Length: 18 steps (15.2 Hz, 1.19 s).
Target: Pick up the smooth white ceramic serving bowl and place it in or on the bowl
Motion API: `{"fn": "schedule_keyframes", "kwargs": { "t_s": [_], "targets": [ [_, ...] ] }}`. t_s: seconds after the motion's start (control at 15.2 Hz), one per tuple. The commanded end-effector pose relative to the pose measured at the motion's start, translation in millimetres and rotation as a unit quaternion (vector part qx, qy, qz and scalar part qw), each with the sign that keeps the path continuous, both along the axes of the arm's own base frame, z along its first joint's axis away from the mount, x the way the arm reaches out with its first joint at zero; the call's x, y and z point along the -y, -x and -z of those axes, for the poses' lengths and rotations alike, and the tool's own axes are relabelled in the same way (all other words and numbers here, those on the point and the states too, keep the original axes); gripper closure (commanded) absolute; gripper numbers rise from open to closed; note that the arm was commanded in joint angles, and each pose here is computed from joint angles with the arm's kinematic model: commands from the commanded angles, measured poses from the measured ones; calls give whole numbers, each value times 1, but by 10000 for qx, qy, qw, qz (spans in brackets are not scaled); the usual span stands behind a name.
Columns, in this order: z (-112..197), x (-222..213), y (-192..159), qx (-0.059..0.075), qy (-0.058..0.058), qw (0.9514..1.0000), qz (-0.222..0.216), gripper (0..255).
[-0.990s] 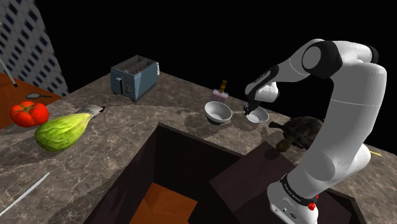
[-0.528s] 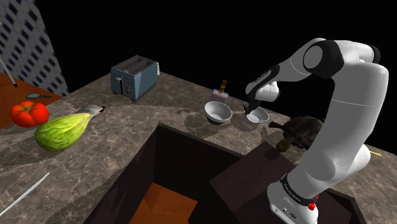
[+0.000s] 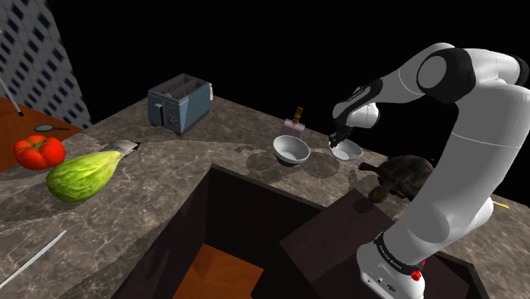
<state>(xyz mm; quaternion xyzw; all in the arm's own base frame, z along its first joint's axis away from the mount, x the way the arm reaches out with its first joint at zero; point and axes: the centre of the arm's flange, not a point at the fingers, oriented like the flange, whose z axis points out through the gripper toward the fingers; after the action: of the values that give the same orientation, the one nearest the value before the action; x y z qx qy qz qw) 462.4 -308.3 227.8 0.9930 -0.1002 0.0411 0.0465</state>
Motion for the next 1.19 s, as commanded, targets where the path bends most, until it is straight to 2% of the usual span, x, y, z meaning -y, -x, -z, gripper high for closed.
{"fn": "schedule_keyframes", "kwargs": {
  "t_s": [0.0,1.12],
  "targets": [
    [-12,0,-1,1,0,10000,0,255],
    [-102,0,-1,1,0,10000,0,255]
  ]
}}
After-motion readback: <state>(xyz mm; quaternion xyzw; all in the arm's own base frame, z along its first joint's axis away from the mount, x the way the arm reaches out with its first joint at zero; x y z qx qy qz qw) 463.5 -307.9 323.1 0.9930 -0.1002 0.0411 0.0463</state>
